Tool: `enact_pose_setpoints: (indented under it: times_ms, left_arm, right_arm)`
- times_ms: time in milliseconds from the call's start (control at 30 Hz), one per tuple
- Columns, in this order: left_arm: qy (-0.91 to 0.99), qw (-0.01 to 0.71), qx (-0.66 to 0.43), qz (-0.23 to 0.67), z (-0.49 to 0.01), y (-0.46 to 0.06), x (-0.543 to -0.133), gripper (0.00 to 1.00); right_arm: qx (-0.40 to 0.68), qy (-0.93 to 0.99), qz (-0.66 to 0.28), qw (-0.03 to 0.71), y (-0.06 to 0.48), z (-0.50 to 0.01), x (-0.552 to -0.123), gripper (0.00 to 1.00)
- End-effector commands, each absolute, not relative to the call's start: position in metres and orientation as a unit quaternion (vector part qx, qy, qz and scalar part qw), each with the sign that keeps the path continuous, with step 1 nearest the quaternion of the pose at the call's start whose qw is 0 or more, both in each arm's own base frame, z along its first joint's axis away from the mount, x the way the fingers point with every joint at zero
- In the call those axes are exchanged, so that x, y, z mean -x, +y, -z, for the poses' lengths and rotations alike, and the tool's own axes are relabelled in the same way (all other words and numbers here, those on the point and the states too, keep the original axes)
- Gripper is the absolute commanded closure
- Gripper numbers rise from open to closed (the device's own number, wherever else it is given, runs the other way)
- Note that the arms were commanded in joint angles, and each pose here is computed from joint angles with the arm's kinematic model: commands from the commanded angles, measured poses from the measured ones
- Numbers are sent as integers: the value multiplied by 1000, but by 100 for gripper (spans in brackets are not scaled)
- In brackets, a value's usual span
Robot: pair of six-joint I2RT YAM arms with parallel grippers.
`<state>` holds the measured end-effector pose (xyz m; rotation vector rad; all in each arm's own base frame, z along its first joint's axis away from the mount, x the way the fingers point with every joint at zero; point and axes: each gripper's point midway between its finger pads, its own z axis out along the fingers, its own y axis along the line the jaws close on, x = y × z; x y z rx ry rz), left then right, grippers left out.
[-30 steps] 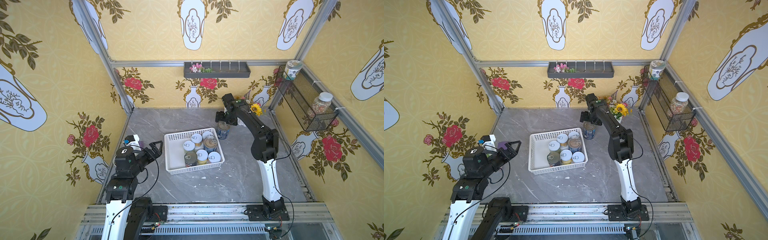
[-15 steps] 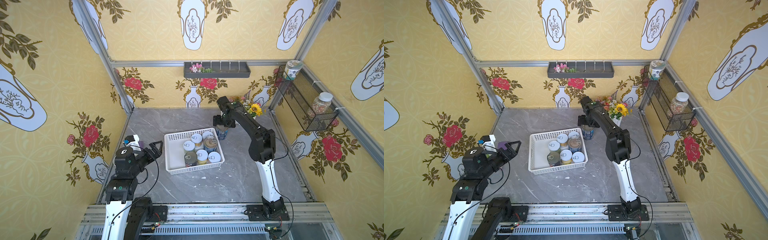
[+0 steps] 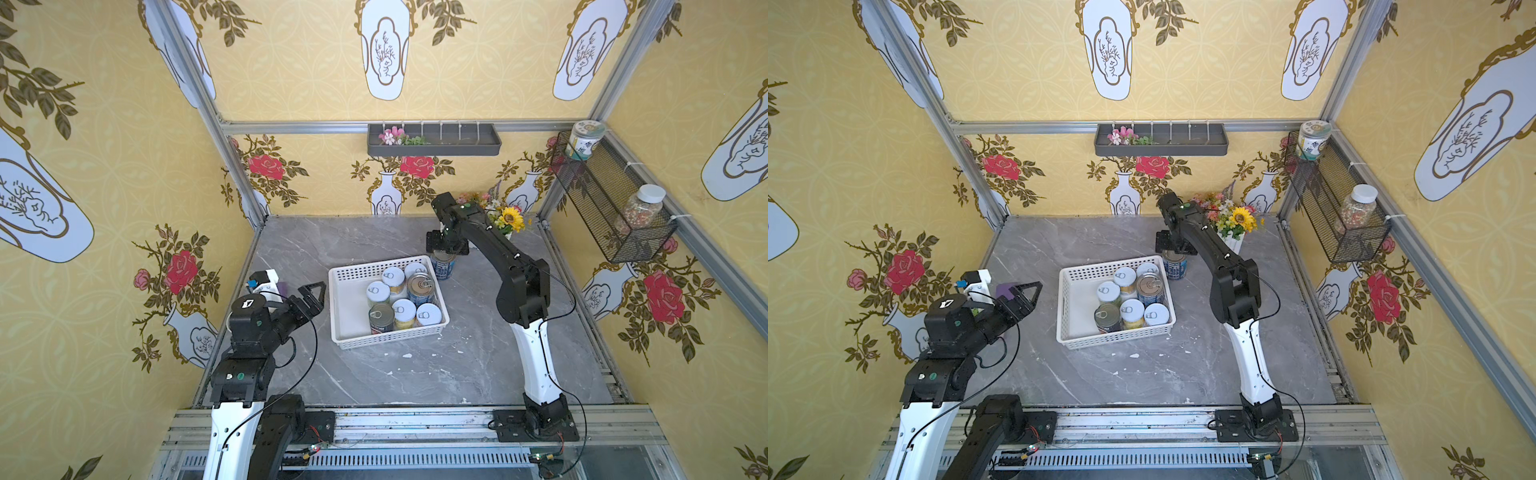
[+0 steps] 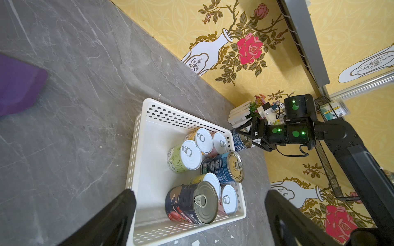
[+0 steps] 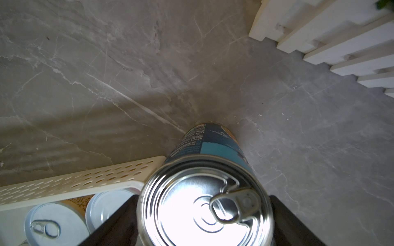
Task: Put the canned food in the basket
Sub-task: Pick up the canned food from the center of the board, then place the canned food in the basket.
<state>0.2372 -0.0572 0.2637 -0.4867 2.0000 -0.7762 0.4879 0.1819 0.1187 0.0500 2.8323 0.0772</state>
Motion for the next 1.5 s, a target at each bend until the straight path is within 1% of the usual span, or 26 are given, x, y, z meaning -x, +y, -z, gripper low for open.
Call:
enact_pose_setpoints:
  times_ms: [0, 267, 467, 633, 900, 1200, 1467]
  left_arm:
    - [807, 461, 186, 319, -267, -59, -239, 0]
    - [806, 462, 185, 320, -268, -59, -239, 0]
    - [806, 462, 185, 319, -268, -59, -239, 0]
    - [806, 462, 186, 318, -267, -59, -239, 0]
    - [805, 464, 187, 318, -268, -58, -239, 0]
    - [803, 468, 186, 319, -270, -58, -237, 0]
    - [801, 472, 187, 317, -272, -57, -235, 0]
  right_arm:
    - [-11, 987, -15, 158, 176, -135, -481, 22]
    - [-4, 979, -30, 202, 173, -193, -466, 24]
    - [27, 972, -36, 229, 188, -233, -441, 25]
    - [67, 963, -50, 256, 222, -263, -412, 25]
    - [132, 944, -105, 284, 299, -298, -365, 27]
    - [199, 925, -181, 268, 395, -295, -323, 28]
    - [227, 911, -245, 243, 448, -272, -316, 29]
